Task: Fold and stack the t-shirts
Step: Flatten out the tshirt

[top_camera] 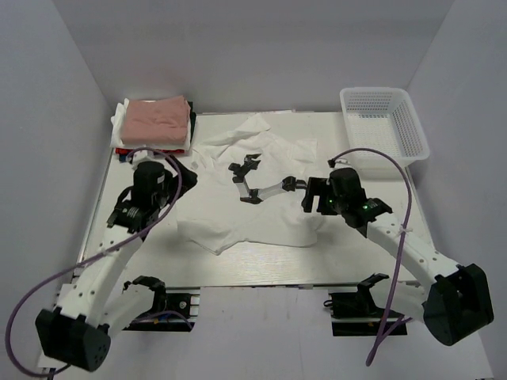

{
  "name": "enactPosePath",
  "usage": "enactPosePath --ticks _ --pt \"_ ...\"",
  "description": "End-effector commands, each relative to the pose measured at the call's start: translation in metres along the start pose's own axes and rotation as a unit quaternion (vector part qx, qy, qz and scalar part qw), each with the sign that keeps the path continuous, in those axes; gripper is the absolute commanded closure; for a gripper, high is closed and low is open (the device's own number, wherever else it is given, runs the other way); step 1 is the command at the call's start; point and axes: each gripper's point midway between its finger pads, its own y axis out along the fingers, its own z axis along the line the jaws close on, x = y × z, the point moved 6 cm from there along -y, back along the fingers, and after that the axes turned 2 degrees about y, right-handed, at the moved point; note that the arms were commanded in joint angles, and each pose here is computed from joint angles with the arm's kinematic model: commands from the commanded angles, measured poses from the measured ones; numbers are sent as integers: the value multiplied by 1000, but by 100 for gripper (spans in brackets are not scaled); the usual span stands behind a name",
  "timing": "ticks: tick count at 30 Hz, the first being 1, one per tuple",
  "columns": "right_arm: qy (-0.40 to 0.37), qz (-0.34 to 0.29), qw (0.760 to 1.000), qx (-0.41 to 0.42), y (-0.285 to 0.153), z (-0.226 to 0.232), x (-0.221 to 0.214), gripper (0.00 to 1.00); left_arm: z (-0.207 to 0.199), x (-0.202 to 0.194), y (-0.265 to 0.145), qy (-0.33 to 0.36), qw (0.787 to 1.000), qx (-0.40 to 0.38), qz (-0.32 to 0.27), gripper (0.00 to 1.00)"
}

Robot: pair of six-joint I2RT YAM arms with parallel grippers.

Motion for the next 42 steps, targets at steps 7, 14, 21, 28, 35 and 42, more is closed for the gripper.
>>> enactPosePath --ticks 7,14,21,28,35,42 --pt "74 16 990 -123 34 -49 1 9 -5 -56 111 88 984 -13 155 0" --pt "69 95 990 -82 65 -44 -11 57 25 -97 133 96 969 35 227 0" --pt "39 63 995 -64 45 -21 22 100 63 -126 88 93 959 58 262 0" --pt "-95 101 990 -22 38 50 31 100 77 -153 46 53 952 14 302 0" --pt "-215 184 959 33 106 152 -5 98 60 -117 31 62 969 14 239 0" --pt "-223 153 957 104 104 195 -2 10 51 -94 23 67 977 20 199 0"
